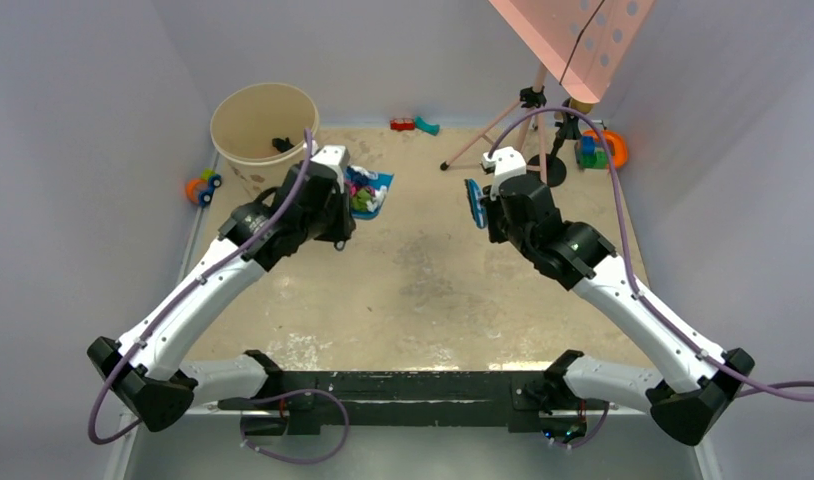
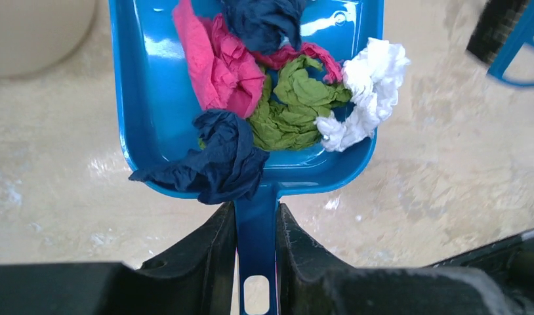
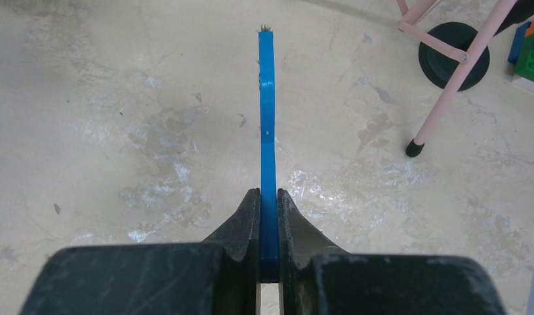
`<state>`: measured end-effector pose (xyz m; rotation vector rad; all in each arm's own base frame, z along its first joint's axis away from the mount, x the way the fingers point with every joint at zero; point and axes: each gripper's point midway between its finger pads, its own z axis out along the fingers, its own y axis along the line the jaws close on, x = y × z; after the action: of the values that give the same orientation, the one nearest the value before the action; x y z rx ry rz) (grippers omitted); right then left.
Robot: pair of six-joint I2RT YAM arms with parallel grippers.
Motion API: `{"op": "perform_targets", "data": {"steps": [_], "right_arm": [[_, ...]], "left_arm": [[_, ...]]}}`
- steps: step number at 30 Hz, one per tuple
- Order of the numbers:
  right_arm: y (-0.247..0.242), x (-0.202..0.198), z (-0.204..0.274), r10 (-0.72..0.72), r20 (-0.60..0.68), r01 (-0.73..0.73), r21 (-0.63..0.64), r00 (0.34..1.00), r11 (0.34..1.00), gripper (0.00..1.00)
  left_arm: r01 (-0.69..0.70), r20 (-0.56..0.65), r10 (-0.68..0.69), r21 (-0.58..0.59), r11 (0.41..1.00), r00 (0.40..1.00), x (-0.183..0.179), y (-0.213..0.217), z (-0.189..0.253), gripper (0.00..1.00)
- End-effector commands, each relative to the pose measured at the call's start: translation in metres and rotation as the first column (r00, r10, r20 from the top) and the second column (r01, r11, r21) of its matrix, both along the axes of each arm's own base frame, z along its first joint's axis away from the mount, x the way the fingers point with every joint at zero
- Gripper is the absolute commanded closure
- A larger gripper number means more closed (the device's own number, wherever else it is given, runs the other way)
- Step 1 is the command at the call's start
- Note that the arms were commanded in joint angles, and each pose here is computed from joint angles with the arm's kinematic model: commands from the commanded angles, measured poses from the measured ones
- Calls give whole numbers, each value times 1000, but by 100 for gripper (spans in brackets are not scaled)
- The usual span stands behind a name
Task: Sweep away the paper scraps from the table
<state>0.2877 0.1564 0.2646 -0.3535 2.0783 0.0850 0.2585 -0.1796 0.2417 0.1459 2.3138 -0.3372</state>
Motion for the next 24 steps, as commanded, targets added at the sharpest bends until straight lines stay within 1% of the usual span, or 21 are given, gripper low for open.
{"op": "perform_targets", "data": {"steps": [1, 4, 5, 9, 11, 14, 16, 18, 19, 21, 22, 23, 24], "right_arm": [[-4, -5, 19, -10, 63, 5, 71, 998, 997, 100], [-6, -9, 20, -4, 72, -1, 70, 997, 998, 100], [-6, -10, 19, -1, 72, -4, 71, 997, 997, 100], [-8, -10, 20, -7, 75, 2, 71, 997, 997, 100], [-8, -11, 21, -6, 80, 0, 76, 997, 997, 100], [-7, -11, 25, 2, 102, -12, 95, 995, 995, 100], [-5, -12, 26, 9, 112, -21, 105, 994, 994, 100], [-4, -12, 27, 15, 117, -28, 108, 993, 994, 100], [-4, -11, 26, 16, 118, -28, 106, 993, 994, 100], [-4, -9, 26, 15, 121, -28, 101, 993, 994, 100], [-3, -9, 25, 16, 121, -28, 100, 992, 995, 100], [-3, -8, 24, 13, 120, -25, 98, 993, 995, 100], [-3, -7, 22, 11, 118, -23, 96, 993, 995, 100]], "left_arm": [[-31, 27, 31, 15, 999, 999, 16, 19, 45, 100], [-66, 44, 65, 22, 998, 997, 32, 33, 71, 100], [-79, 54, 79, 14, 997, 995, 40, 37, 82, 100], [-147, 44, 148, -33, 989, 988, 66, 61, 101, 100], [-171, 28, 175, -106, 980, 984, 78, 70, 108, 100], [-196, -21, 198, -293, 936, 980, 96, 79, 115, 100], [-213, -72, 202, -429, 878, 977, 109, 84, 116, 100], [-219, -96, 200, -565, 796, 975, 127, 91, 119, 100], [-228, -122, 195, -630, 743, 973, 134, 93, 119, 100], [-237, -149, 191, -749, 619, 970, 150, 101, 121, 100], [-236, -165, 178, -808, 540, 970, 156, 104, 121, 100], [-201, -143, 155, -859, 470, 977, 163, 107, 128, 100], [-182, -146, 120, -902, 391, 982, 167, 109, 131, 100]]}}
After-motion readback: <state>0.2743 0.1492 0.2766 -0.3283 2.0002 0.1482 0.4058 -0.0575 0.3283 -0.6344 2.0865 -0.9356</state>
